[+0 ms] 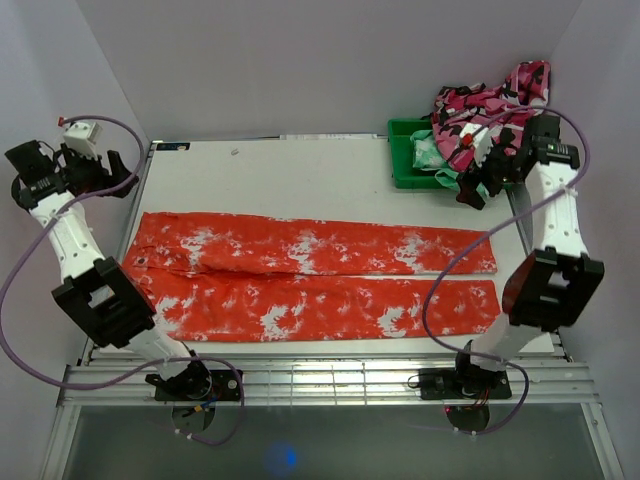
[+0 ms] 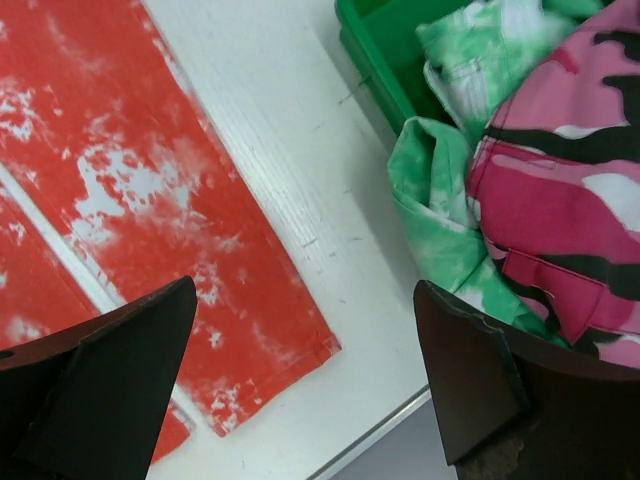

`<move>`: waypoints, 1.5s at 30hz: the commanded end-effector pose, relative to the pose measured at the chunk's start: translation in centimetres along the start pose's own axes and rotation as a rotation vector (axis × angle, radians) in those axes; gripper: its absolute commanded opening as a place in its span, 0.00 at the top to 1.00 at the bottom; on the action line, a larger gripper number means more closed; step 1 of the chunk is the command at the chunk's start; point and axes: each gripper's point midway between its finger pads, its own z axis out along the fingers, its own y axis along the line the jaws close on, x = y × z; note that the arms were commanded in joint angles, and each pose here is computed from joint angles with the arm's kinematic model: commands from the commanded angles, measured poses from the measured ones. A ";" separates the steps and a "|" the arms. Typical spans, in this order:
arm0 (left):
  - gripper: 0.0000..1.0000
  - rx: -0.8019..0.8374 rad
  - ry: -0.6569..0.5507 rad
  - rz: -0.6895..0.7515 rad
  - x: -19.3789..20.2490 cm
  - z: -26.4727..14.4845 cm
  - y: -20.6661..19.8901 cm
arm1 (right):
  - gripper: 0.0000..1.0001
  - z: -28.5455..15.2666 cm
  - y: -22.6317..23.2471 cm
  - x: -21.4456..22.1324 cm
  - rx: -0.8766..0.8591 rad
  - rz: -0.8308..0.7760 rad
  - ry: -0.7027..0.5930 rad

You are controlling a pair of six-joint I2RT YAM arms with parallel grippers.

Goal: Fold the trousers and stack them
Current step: Fold the trousers

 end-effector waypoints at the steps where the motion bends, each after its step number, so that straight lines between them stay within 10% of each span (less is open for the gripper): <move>1: 0.09 0.032 -0.036 0.056 -1.8 2.5 2.9 | 0.06 2.1 0.9 4.1 -0.255 0.096 0.141; 28: 0.23 0.398 0.278 0.368 16.0 13.0 5.6 | 0.27 9.5 0.1 22.0 -0.317 0.023 0.514; 39: 0.29 0.501 0.312 0.491 18.4 13.7 4.7 | 0.82 9.1 0.7 21.8 -0.332 -0.007 0.502; 45: 0.29 0.467 0.160 0.509 14.6 14.9 4.9 | 0.92 8.9 1.2 21.4 -0.329 -0.016 0.485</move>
